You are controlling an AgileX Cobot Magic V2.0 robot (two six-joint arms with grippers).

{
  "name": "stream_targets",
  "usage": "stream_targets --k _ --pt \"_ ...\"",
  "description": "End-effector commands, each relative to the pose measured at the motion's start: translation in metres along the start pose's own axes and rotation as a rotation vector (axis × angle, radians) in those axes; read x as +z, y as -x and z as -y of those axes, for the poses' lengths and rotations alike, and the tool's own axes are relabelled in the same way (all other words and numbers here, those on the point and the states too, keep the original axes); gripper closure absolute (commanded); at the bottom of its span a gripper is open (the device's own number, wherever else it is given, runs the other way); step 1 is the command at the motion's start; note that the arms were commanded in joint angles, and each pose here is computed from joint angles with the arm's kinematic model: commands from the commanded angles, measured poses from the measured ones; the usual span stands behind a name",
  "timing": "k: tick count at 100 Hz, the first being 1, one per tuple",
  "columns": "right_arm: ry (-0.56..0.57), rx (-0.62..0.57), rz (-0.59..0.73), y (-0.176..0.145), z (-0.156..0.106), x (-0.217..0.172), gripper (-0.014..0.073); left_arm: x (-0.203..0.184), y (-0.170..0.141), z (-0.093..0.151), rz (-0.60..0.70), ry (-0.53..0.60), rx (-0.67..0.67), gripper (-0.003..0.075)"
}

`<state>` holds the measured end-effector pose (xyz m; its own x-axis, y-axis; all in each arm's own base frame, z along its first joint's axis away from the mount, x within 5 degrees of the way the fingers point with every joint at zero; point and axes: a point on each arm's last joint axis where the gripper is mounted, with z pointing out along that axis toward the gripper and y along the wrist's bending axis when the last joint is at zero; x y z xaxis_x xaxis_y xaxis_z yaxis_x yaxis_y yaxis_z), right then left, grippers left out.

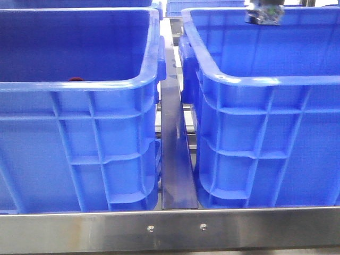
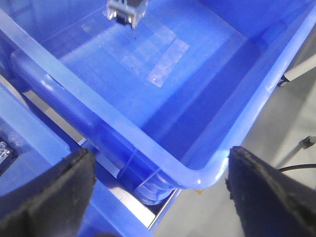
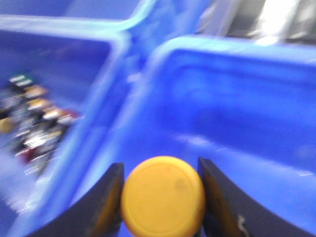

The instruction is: Pick red and yellow buttons and place in box

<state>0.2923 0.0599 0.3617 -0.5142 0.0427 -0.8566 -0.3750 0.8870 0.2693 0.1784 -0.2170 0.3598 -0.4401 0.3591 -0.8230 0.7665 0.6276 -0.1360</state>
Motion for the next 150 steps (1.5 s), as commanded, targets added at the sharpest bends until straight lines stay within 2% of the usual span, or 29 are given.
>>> stream_targets --k 1,23,53,77,102,136,141,150 --pt "-0.088 0.008 0.125 0.009 0.007 -0.007 0.0354 -0.013 0.017 0.004 0.118 -0.013 -0.007 0.0188" --pt "-0.318 0.056 0.207 -0.016 0.042 0.017 0.0354 -0.013 0.017 0.004 0.118 -0.013 -0.007 0.0188" --pt "-0.448 0.073 0.194 -0.032 0.072 0.054 0.0354 -0.013 0.017 0.004 0.118 -0.013 -0.007 0.0188" --pt "-0.458 0.077 0.168 -0.032 0.083 0.079 0.0354 -0.013 0.017 0.004 0.118 -0.013 -0.007 0.0188" --pt "-0.441 0.057 0.193 -0.022 0.076 0.097 0.0354 -0.013 0.017 0.004 0.118 -0.013 -0.007 0.0188" --pt "-0.435 0.056 0.151 -0.032 0.078 0.119 0.0354 -0.013 0.017 0.004 0.12 -0.013 -0.007 0.0188" --pt "-0.44 0.055 0.158 -0.031 0.079 0.119 0.0344 -0.013 0.017 0.004 0.12 -0.013 -0.007 0.0188" --pt "-0.447 0.054 0.165 -0.031 0.079 0.118 0.0268 -0.013 0.017 0.004 0.12 -0.013 -0.007 0.0188"
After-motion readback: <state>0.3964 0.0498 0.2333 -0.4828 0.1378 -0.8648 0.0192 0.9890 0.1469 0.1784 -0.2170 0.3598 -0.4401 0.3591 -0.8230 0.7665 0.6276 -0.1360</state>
